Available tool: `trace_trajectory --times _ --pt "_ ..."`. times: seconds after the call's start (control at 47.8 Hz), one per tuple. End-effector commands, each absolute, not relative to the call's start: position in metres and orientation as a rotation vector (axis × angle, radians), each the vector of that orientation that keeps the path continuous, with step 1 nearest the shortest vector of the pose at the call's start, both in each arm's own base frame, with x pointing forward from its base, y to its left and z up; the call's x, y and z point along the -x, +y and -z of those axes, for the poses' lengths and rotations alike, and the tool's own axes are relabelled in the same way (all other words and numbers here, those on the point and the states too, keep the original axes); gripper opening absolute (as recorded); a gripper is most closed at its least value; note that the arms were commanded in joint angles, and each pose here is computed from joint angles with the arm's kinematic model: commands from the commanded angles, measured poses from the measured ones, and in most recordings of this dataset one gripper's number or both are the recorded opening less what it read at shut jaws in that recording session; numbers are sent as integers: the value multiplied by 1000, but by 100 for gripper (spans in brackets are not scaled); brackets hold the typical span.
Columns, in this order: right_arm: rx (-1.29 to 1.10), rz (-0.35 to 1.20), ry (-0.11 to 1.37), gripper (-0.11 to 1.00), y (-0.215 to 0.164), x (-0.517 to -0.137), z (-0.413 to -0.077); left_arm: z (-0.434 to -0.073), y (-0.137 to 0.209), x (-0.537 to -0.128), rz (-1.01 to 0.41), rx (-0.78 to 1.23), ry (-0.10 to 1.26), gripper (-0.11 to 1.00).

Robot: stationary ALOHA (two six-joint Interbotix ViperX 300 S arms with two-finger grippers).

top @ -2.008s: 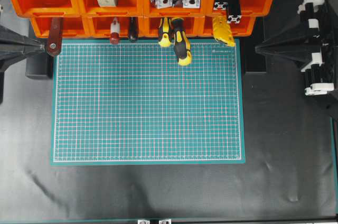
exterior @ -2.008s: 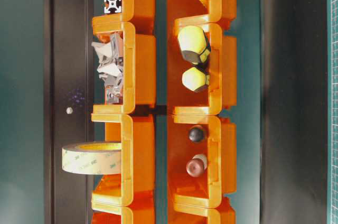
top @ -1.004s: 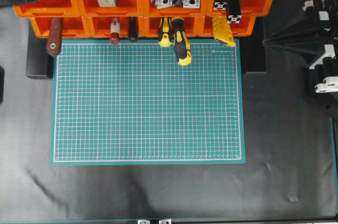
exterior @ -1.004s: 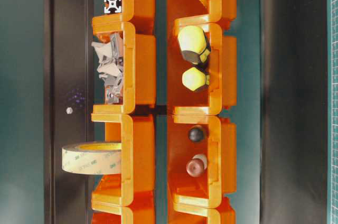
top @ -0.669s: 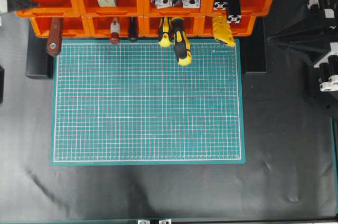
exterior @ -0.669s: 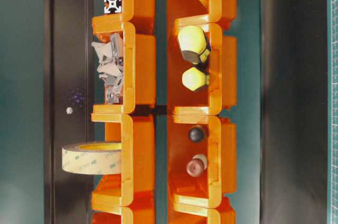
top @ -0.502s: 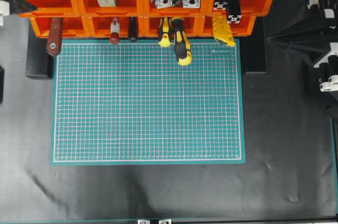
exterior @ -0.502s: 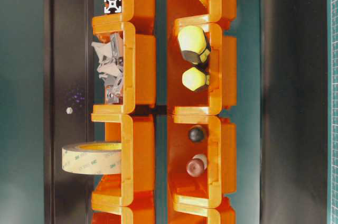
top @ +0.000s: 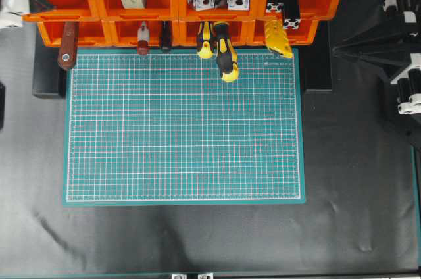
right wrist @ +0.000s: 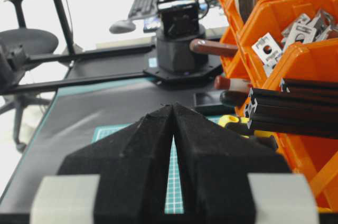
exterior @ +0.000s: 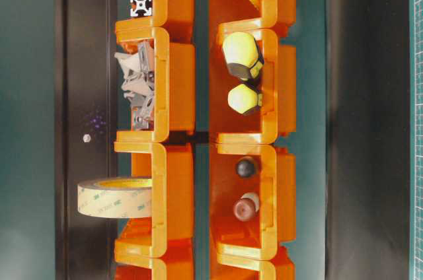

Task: Pick vinyl tape from container rack with left arm.

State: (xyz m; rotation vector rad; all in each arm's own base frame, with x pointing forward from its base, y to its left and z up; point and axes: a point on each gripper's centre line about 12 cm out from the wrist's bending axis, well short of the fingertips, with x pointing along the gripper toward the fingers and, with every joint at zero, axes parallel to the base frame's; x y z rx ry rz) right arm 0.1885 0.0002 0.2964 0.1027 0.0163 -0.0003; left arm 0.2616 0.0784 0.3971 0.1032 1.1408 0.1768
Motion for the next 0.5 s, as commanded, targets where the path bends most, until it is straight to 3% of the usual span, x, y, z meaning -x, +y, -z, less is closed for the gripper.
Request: trace_trajectory --times 0.0,0.481 --pt "-103 -3 -11 0 0 -191 -309 -398 81 -260 -191 -102 1127 82" --pt "-101 -3 -8 0 0 -190 -309 -390 82 -261 -186 -97 1151 79"
